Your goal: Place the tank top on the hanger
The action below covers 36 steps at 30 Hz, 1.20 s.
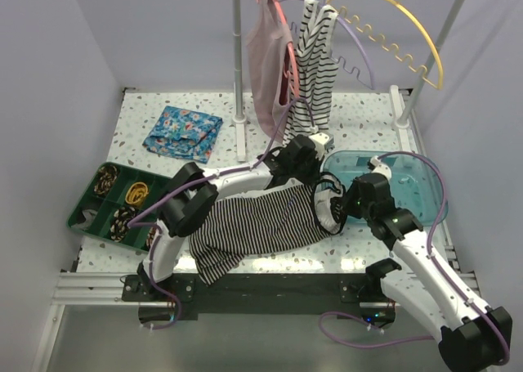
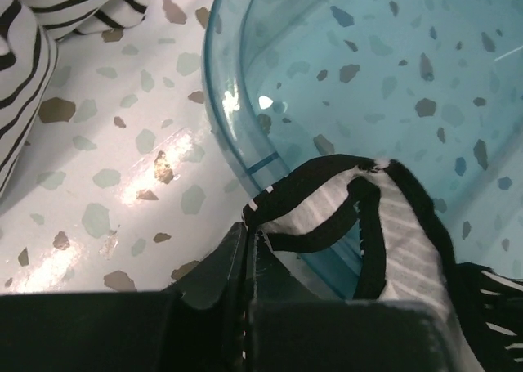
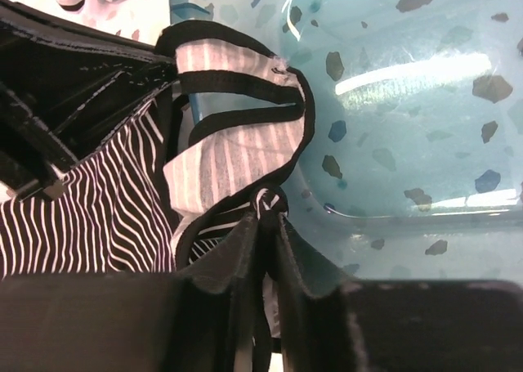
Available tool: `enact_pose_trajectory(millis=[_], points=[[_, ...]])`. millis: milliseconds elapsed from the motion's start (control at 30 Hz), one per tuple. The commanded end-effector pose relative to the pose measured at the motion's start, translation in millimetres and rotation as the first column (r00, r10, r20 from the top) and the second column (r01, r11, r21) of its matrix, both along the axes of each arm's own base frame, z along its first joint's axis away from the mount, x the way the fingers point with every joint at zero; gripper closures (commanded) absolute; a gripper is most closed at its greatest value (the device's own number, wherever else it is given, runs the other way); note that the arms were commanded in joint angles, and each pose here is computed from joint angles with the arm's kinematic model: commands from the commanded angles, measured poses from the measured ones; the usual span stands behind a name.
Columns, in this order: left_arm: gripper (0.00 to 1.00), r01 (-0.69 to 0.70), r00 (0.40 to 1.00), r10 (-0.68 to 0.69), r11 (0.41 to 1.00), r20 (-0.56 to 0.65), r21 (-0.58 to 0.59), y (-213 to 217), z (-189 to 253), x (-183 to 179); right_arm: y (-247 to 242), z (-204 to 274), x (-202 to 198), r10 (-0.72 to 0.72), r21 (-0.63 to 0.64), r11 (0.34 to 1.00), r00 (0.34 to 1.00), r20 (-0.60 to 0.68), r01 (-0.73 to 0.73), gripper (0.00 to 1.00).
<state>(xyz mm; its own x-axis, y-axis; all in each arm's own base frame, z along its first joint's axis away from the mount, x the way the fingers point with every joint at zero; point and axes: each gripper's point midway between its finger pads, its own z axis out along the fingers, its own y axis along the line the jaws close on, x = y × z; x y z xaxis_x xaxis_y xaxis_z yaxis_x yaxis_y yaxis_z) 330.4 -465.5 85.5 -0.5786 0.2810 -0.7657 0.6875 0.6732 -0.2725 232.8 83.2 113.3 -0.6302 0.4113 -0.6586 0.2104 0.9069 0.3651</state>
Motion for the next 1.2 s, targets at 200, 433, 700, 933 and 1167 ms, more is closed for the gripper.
enact_pose_trajectory(millis=[200, 433, 700, 933, 1167], points=[[1.0, -0.476, 0.875, 0.47, 0.879, 0.116, 0.028, 104, 48, 21, 20, 57, 22, 0.073, 0.056, 0.995, 0.99, 0.121, -0.08, 1.0], [1.0, -0.675, 0.711, 0.694, 0.719, 0.115, -0.168, 214, 124, 5, 50, 95, 52, 0.142, 0.075, 0.985, 0.974, 0.176, -0.158, 1.0], [1.0, -0.698, 0.557, 0.81, 0.576, 0.183, -0.425, 275, 268, -9, 58, 230, 92, 0.111, 0.051, 0.988, 0.908, 0.404, -0.144, 1.0], [1.0, -0.644, 0.454, 0.863, 0.49, 0.222, -0.588, 311, 377, -23, 68, 344, 116, 0.109, 0.057, 0.984, 0.824, 0.555, -0.169, 1.0], [1.0, -0.665, 0.511, 0.835, 0.535, 0.204, -0.521, 308, 335, -32, 78, 313, 104, 0.149, 0.095, 0.968, 0.834, 0.531, -0.233, 1.0]])
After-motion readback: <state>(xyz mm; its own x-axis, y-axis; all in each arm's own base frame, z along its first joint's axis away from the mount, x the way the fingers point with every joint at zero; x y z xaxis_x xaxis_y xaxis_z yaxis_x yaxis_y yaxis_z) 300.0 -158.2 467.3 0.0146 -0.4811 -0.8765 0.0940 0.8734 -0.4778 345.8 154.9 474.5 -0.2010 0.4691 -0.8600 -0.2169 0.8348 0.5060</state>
